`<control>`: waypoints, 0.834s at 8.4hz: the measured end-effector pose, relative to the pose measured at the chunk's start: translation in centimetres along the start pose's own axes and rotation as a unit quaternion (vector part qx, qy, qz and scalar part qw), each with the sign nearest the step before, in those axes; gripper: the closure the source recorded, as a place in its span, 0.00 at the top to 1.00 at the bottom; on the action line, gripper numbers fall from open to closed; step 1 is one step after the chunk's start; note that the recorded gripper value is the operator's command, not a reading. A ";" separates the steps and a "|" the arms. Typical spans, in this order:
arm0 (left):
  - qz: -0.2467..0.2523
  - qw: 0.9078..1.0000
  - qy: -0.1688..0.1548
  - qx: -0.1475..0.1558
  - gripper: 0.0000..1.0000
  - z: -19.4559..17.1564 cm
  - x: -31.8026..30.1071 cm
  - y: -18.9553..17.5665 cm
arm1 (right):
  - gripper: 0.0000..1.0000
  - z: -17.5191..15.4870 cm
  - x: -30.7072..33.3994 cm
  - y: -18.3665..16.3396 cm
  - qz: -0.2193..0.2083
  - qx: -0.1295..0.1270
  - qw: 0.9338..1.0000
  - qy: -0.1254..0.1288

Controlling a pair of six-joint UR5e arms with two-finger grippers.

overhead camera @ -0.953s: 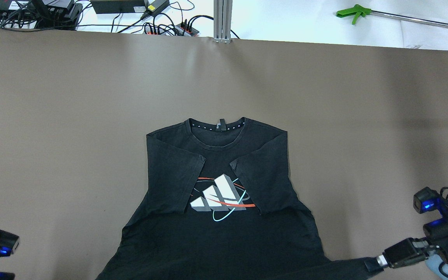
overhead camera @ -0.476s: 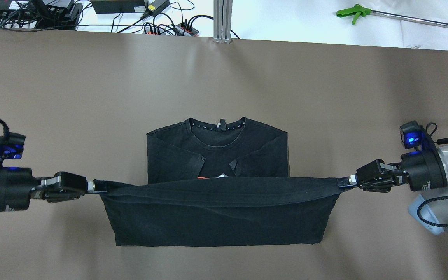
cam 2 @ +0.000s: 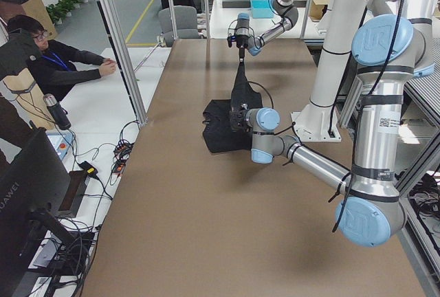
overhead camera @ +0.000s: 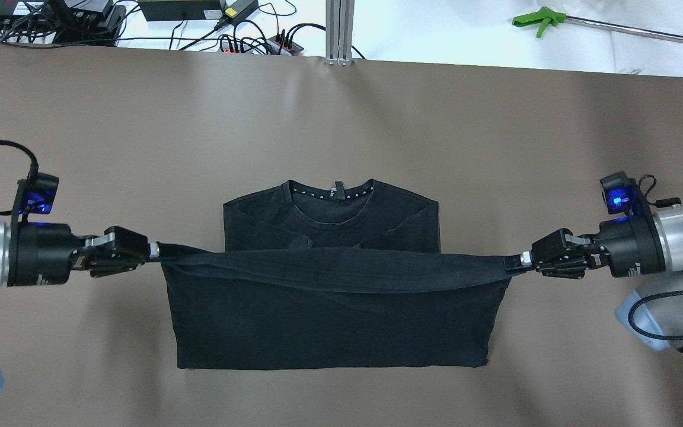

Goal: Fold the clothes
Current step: 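Carry the lifted hem with both grippers away from the robot over the shirt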

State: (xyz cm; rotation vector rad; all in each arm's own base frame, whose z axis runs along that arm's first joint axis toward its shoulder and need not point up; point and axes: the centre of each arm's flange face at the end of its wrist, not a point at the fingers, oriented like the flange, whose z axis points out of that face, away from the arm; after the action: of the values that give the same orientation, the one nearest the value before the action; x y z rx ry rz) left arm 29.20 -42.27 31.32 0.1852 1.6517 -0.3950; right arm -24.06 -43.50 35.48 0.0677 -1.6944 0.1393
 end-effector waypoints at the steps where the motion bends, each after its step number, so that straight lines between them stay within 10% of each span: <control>1: -0.003 1.000 -0.012 0.011 0.00 1.2 -1.0 -1.4 | 0.00 0.7 0.5 -1.1 -0.005 0.023 1.000 0.012; 7: -0.006 0.998 -0.052 0.045 0.00 5.9 -4.7 -5.3 | 0.00 5.5 5.7 -8.2 -0.016 0.101 0.992 0.076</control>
State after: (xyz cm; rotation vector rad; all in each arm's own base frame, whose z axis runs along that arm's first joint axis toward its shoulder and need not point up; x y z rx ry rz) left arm 33.45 -48.77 36.29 0.2182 1.5335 -0.4818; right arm -29.18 -52.10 40.92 0.2303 -1.5215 0.2851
